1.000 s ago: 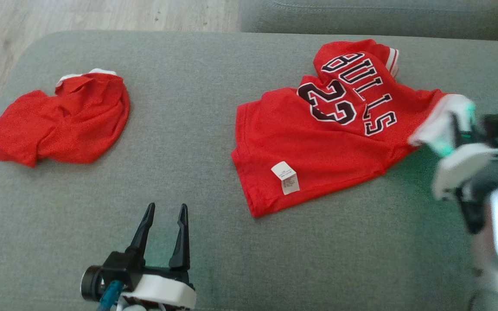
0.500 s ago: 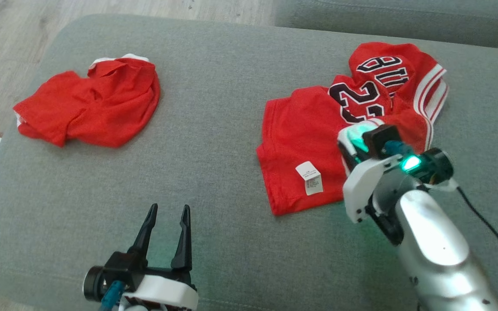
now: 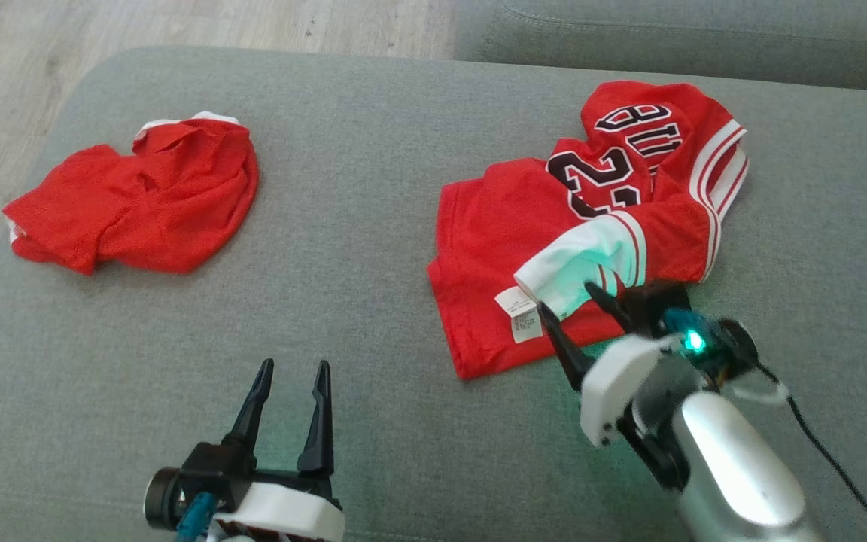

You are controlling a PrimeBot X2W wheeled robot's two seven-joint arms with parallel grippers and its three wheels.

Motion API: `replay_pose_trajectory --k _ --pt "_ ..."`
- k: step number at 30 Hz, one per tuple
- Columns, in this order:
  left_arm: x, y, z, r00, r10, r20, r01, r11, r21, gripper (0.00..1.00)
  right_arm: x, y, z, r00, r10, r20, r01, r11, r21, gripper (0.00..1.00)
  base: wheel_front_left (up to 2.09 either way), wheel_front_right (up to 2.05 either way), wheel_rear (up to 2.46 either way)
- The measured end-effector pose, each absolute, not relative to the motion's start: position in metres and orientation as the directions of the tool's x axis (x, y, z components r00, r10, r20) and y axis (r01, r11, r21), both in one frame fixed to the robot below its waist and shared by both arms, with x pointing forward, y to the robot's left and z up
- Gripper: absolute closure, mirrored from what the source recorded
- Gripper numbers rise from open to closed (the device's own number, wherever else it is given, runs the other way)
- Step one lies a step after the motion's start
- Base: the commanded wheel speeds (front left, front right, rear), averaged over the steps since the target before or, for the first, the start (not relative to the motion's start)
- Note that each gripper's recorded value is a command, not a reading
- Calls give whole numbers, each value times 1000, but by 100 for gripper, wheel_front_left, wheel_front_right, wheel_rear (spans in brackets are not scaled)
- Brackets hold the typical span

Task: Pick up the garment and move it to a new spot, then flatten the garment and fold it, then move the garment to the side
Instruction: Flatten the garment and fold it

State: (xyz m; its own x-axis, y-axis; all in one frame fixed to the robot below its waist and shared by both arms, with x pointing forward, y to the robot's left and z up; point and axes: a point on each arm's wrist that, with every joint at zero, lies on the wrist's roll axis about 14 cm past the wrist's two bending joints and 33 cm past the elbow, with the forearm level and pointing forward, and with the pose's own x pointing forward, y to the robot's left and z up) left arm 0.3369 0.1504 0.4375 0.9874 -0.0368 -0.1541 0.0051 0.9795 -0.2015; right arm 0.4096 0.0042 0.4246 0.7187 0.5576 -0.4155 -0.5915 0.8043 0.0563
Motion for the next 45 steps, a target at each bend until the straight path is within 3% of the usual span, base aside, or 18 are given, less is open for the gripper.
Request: replay_pose_trajectory --k 5,15,29,30,31,32,33,39,45 --pt "339 146 434 985 -52 -164 18 979 -203 0 398 -16 407 728 513 -455 -530 842 103 0 0 0 0" --pt "335 148 428 982 -41 -186 2 978 -208 0 426 -59 401 804 383 -455 -410 911 43 0 0 0 0" --pt "335 153 419 976 -24 -216 -22 978 -207 0 454 -50 395 802 379 -463 -437 899 -20 0 0 0 0" --pt "335 153 419 976 -23 -218 -23 978 -207 0 456 -51 394 801 375 -466 -437 899 -29 18 0 0 0" --pt "335 153 418 975 -23 -221 -24 978 -207 0 457 -52 392 800 369 -472 -438 898 -40 60 0 0 0" --pt "335 154 418 975 -22 -223 -25 978 -206 0 458 -54 390 800 362 -479 -437 898 -50 85 0 0 0" --pt "335 154 417 974 -21 -224 -26 978 -206 0 459 -55 389 800 358 -482 -435 899 -54 100 0 0 0" --pt "337 153 418 975 -23 -221 -23 979 -205 0 462 -64 393 816 336 -470 -414 907 -71 100 0 0 0" --pt "342 146 424 979 -46 -199 3 978 -208 0 466 -80 431 884 307 -353 -364 925 -107 100 0 0 0"
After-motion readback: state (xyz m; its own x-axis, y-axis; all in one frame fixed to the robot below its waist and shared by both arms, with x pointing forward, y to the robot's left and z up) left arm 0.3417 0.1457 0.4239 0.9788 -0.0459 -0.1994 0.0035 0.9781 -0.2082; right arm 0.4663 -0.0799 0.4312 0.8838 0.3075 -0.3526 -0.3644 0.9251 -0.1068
